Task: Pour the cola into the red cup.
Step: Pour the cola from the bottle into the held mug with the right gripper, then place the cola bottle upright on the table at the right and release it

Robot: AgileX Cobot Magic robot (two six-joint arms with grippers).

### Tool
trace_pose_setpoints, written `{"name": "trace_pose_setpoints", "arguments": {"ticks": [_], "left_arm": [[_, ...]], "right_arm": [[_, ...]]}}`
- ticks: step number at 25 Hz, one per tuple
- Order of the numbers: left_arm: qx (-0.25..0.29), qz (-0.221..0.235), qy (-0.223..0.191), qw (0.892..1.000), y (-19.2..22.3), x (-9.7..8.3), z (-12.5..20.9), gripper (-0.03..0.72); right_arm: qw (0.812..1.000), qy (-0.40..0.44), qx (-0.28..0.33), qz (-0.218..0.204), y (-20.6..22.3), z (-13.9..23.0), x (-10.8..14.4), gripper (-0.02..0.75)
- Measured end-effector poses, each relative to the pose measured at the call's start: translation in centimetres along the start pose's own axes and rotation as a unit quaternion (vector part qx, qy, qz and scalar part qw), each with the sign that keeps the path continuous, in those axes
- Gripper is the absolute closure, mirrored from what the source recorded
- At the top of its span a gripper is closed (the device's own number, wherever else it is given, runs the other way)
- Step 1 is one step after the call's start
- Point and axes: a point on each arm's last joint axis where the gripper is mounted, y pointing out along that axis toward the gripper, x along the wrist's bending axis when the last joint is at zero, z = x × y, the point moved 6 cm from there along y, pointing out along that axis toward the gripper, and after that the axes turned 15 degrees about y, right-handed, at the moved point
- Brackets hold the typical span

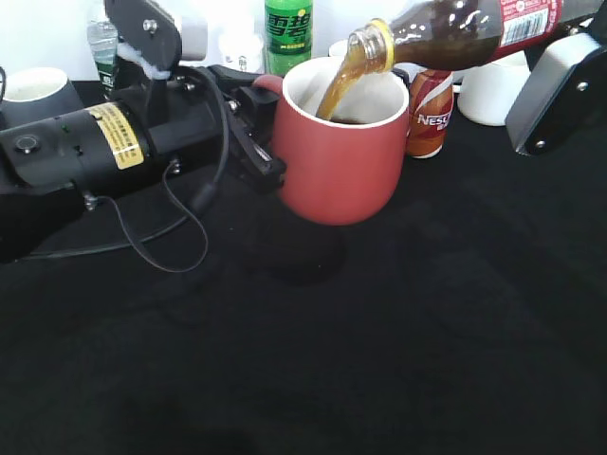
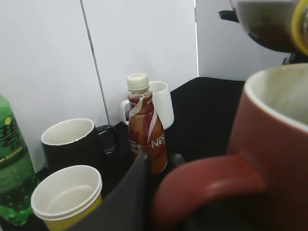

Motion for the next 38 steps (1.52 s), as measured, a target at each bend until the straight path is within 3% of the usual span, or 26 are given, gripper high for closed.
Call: {"name": "trace_pose_setpoints", "arguments": {"ticks": [4, 7, 12, 16, 20, 22, 28, 32, 35, 38], "left_arm": [[0.003, 0.0, 0.001, 1.0, 0.0, 0.0, 0.1, 0.606], [-0.004, 0.0, 0.003, 1.0, 0.0, 0.0, -0.1, 0.606], [-0.02, -0.004, 0.001, 1.0, 0.0, 0.1, -0.6, 0.606], [-0.012, -0.025, 0.001, 1.0, -0.3, 1.7, 0.0, 0.606], [-0.004, -0.048, 0.001, 0.999, -0.8, 3.4, 0.6, 0.606], [0.001, -0.063, 0.0, 0.998, -1.1, 4.5, 1.1, 0.606], [0.027, -0.094, 0.001, 0.995, -2.2, 7.0, 2.3, 0.606], [0.047, -0.144, -0.001, 0.988, -3.9, 10.6, 3.8, 0.606], [0.059, -0.175, -0.003, 0.983, -5.2, 12.8, 4.7, 0.606], [0.085, -0.186, -0.017, 0.979, -6.0, 13.3, 7.1, 0.606]], "right_arm": [[1.0, 0.018, 0.002, -0.003, 0.0, 0.1, 0.1, 0.333], [0.996, 0.065, 0.033, -0.05, -0.1, 0.9, 1.6, 0.333], [0.97, 0.231, 0.024, -0.066, -0.1, 0.3, 2.1, 0.333], [0.898, 0.435, 0.032, -0.062, -0.1, 0.1, 2.1, 0.333], [0.792, 0.606, 0.044, -0.054, -0.1, 0.1, 2.1, 0.333], [0.77, 0.634, 0.046, -0.052, -0.1, 0.1, 2.1, 0.333], [0.759, 0.648, 0.047, -0.046, -0.2, 0.2, 2.0, 0.333], [0.757, 0.651, 0.044, -0.04, -0.2, 0.2, 1.8, 0.333], [0.745, 0.665, 0.055, -0.01, -0.2, 1.0, 1.4, 0.333], [0.741, 0.669, 0.057, 0.0, -0.2, 1.3, 1.2, 0.334]]}}
